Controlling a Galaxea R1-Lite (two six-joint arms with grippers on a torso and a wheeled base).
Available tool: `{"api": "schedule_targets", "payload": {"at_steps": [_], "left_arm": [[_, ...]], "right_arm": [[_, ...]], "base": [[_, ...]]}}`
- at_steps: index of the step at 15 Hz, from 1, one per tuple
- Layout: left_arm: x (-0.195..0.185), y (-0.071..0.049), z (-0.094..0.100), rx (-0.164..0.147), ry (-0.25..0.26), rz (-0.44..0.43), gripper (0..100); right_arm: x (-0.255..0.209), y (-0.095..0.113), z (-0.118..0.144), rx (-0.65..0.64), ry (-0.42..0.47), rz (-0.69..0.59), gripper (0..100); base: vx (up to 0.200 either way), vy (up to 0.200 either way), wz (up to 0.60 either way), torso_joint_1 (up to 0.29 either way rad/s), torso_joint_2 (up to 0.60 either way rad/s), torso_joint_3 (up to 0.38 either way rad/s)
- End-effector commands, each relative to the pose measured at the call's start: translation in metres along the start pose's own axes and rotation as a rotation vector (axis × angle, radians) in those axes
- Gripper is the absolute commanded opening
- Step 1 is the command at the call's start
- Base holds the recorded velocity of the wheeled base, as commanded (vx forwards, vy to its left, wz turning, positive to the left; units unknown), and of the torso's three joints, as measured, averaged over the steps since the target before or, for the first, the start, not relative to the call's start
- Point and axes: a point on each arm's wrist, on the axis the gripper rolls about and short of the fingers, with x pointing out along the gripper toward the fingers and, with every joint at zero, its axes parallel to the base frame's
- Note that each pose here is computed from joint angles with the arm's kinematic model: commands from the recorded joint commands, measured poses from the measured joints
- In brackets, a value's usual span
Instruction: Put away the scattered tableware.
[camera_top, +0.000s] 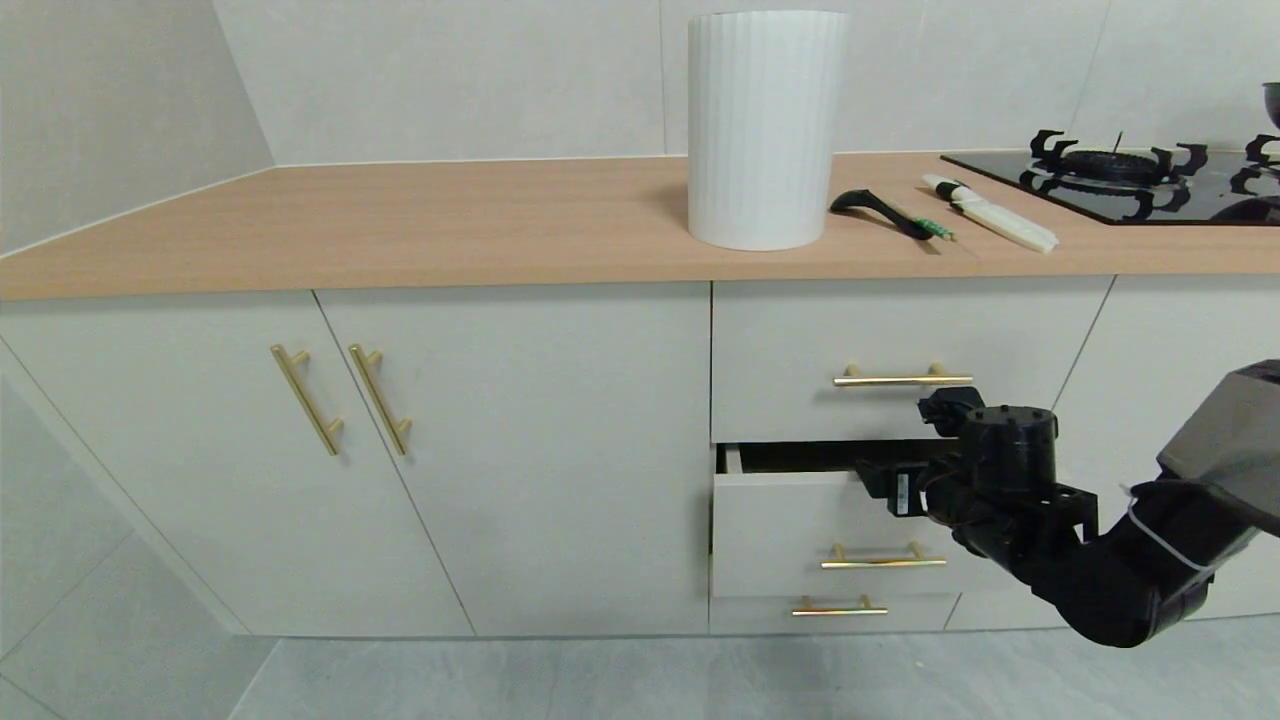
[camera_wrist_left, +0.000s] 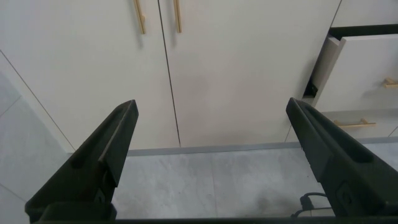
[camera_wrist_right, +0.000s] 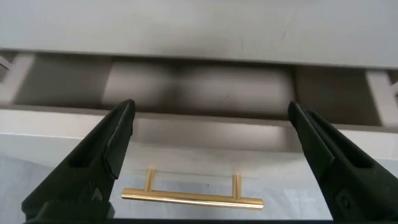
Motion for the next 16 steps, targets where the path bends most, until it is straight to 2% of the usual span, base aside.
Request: {"api": "schedule_targets", "payload": {"at_steps": [1,13,16], "left_arm": [[0.0,0.0,0.0,0.0,0.001,-0.001,100],[0.0,0.0,0.0,0.0,0.001,0.0,100],[0.0,0.0,0.0,0.0,0.001,0.0,100]], "right_arm": [[0.006,0.0,-0.009,-0.007,0.028,-0.005,100],[0.006,-0.002,-0.01,-0.012,0.044,-0.009,100],[-0.001,-0.003,-0.008,-0.023,0.096,-0.009,100]], "base": [[0.0,0.0,0.0,0.0,0.0,0.0],[0.0,0.0,0.0,0.0,0.0,0.0],[0.0,0.0,0.0,0.0,0.0,0.0]]}}
